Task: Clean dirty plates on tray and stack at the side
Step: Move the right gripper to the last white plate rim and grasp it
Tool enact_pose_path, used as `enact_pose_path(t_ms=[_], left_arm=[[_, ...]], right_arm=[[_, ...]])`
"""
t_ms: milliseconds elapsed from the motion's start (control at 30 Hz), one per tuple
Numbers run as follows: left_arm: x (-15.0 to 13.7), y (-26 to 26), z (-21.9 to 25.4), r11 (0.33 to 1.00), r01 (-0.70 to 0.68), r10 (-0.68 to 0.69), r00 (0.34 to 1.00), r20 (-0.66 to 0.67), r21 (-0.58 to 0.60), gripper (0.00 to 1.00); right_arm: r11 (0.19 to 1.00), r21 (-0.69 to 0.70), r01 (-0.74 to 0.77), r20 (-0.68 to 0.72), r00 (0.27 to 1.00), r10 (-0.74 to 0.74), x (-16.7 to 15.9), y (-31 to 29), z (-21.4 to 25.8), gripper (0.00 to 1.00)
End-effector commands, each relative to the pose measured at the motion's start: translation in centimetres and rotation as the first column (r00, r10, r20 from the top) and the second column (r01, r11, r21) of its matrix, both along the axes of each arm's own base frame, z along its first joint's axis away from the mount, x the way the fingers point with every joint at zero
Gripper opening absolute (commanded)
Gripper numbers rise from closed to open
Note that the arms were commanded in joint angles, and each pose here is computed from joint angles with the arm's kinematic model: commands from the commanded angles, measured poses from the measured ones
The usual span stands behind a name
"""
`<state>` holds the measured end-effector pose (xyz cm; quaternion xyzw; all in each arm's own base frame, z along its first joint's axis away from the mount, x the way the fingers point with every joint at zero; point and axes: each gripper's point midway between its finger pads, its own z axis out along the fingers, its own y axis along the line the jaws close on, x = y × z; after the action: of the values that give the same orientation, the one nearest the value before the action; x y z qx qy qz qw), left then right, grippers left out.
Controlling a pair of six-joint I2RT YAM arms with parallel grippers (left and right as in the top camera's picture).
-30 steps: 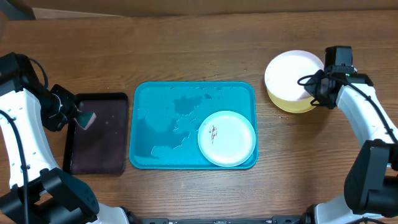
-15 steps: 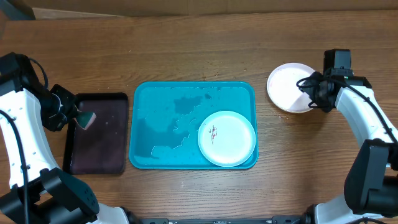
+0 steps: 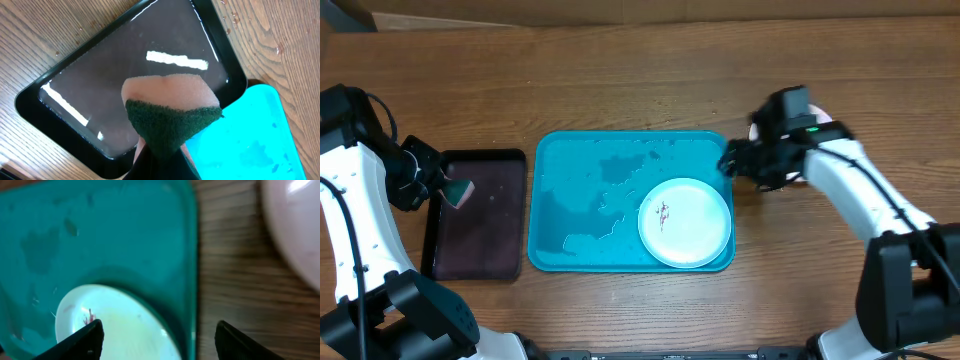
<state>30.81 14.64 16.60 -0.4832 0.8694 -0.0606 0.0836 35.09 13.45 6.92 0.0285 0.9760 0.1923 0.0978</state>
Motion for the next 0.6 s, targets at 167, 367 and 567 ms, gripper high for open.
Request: enact_pose_path(t_ms=[167,367,567], left_arm=[[0.1,-0.2,0.0,1.0,0.015,-0.015,1.0,0.007,-0.007,0.04],[0.0,-0.2,0.0,1.0,0.015,-0.015,1.0,0.003,-0.008,0.04],[0.0,-0.2,0.0,1.0,0.015,-0.015,1.0,0.004,-0.008,0.04]], right_arm=[[0.958,-0.249,-0.144,0.081,0.982,0.168,-0.8,2.1,-0.7,0.73],[0.903,-0.248,-0.351,0.044,0.927,0.372,-2.4,3.7,-1.8,0.69],[0.876,-0.227,-0.425,-0.047,0.904,0.426,-3.8,3.7,-4.1,0.66]])
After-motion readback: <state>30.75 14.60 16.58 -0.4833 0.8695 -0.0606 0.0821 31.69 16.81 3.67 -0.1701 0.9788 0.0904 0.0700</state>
